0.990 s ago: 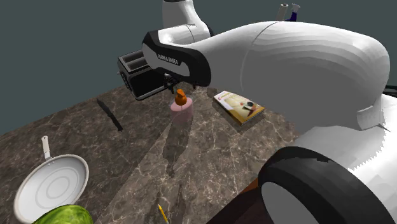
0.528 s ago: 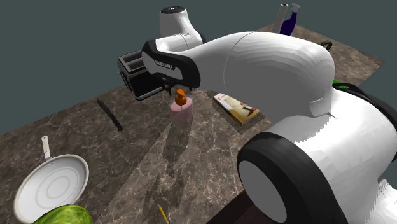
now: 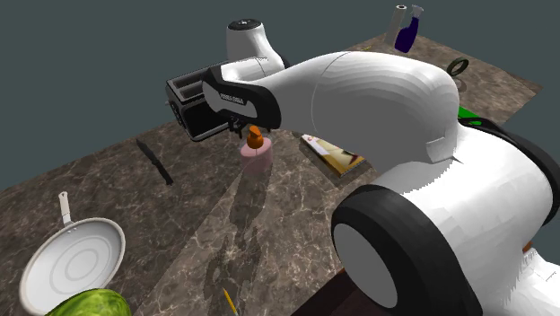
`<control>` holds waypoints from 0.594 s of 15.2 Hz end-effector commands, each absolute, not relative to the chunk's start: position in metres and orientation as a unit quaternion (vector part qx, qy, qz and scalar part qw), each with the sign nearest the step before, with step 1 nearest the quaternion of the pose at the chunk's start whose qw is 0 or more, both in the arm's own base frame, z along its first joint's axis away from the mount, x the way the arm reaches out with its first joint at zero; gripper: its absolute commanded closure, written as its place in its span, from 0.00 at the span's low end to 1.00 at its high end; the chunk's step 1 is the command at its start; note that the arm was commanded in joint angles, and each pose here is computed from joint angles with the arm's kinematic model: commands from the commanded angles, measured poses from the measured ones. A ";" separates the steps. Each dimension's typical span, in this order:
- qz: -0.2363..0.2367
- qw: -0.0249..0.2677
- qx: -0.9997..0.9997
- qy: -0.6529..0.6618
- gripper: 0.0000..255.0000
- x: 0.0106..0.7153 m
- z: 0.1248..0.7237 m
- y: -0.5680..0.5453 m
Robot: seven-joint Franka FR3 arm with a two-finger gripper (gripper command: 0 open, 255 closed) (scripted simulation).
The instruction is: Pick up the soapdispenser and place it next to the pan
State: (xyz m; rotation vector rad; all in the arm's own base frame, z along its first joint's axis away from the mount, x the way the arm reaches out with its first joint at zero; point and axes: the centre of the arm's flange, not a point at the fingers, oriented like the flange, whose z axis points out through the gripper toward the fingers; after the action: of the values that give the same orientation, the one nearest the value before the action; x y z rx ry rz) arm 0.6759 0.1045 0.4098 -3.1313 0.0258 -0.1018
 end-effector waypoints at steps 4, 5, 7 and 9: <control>-0.033 0.004 -0.999 0.008 1.00 0.676 0.410 0.105; -0.033 0.004 -0.999 0.008 1.00 0.676 0.410 0.105; -0.033 0.004 -0.999 0.008 1.00 0.676 0.410 0.105; -0.033 0.004 -0.999 0.008 1.00 0.676 0.410 0.105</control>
State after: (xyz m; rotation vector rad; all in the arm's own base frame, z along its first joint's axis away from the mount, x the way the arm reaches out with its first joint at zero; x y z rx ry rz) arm 0.6758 0.1048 0.4099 -3.1311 0.0254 -0.1026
